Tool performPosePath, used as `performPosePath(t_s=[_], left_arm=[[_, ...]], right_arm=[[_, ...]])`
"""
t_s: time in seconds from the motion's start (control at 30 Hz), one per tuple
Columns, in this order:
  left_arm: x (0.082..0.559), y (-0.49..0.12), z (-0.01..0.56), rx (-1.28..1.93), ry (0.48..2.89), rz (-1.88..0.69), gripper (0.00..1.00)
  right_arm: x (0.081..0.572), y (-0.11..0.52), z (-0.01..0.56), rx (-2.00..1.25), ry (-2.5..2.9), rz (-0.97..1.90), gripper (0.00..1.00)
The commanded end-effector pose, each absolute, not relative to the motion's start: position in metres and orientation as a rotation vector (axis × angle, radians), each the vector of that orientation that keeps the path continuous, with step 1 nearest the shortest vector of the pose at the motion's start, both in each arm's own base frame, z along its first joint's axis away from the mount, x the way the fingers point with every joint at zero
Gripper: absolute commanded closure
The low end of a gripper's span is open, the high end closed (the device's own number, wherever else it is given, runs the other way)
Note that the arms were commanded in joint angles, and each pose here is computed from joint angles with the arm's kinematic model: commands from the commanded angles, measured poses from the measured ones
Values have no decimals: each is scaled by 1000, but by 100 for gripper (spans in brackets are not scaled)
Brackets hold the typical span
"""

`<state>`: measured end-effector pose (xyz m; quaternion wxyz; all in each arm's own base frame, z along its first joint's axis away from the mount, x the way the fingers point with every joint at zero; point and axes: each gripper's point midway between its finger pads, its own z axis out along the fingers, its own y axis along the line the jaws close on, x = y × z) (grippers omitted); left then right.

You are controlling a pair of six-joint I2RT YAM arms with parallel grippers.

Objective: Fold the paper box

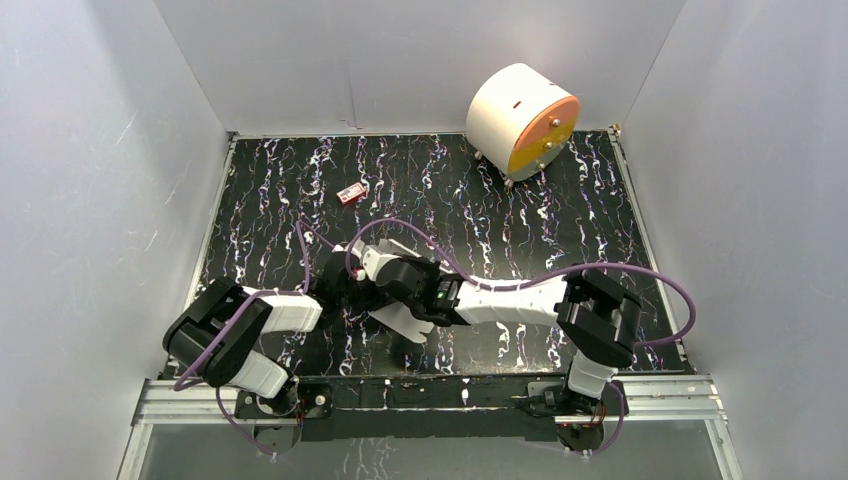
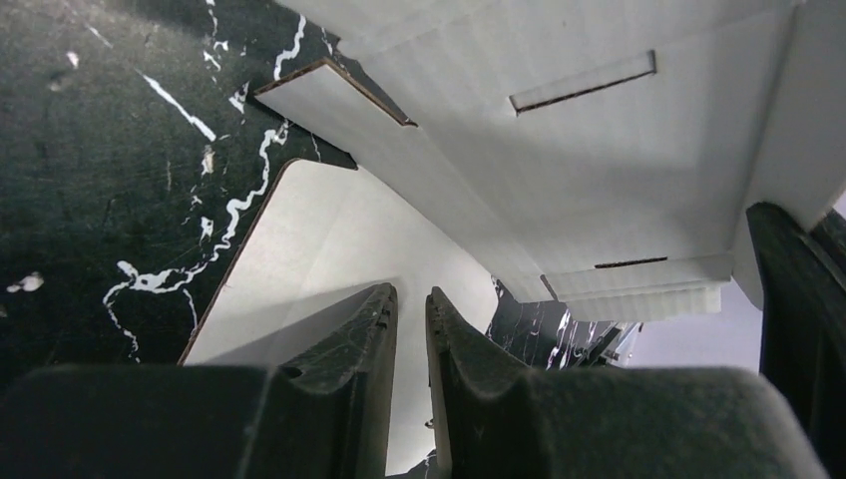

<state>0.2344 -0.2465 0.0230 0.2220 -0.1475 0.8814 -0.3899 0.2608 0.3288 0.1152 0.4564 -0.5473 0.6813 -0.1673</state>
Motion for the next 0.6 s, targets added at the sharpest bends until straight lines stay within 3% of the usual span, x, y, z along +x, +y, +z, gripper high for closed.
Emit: performPosePath(t_s=[0.0, 0.57], left_arm=[[226, -236, 9, -460, 2439, -1040, 84], [244, -236, 52, -561, 2208, -1163, 85]], right_arm=[[245, 356, 107, -1291, 1659, -281, 96], [263, 340, 102, -1184, 1698, -300, 96]])
